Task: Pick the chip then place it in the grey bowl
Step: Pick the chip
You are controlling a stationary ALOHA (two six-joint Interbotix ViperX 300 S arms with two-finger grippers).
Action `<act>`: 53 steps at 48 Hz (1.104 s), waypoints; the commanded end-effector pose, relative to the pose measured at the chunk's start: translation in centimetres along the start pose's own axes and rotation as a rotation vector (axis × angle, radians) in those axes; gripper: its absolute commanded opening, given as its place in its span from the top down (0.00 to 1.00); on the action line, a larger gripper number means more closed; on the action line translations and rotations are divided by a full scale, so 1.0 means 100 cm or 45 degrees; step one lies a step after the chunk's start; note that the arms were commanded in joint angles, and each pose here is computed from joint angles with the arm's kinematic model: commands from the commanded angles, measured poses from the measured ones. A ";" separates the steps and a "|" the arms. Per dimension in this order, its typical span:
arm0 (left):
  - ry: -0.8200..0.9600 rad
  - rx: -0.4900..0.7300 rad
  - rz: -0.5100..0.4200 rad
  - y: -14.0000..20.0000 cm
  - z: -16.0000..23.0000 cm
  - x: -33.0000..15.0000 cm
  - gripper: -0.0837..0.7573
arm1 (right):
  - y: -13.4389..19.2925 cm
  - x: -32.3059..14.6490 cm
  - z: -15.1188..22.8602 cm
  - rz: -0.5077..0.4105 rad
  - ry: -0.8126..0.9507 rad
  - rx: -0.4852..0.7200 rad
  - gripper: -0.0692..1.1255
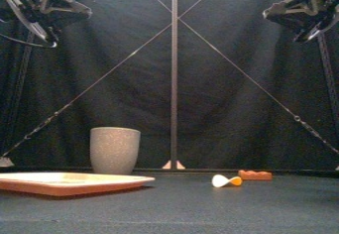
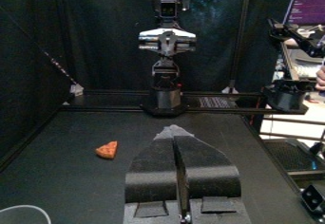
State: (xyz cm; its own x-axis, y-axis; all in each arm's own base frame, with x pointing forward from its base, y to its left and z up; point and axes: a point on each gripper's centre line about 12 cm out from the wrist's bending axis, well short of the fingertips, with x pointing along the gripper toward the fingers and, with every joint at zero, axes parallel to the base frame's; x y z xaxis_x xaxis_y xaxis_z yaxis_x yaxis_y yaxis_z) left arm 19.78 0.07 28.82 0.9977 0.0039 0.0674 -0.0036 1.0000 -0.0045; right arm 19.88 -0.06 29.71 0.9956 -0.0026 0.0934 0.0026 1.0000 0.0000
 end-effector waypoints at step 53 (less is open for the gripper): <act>0.069 -0.057 0.116 0.016 -0.022 -0.005 0.87 | 0.008 0.119 -0.174 0.205 1.354 -0.522 0.25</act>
State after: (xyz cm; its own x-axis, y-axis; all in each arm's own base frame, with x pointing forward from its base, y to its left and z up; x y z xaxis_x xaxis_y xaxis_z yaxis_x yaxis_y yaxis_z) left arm 19.30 1.56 26.13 0.9963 0.0861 -0.0003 -0.0860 0.9950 -0.0501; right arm 32.30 0.78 12.87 0.5840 -0.0391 -0.8108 -0.2775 0.9290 -0.2447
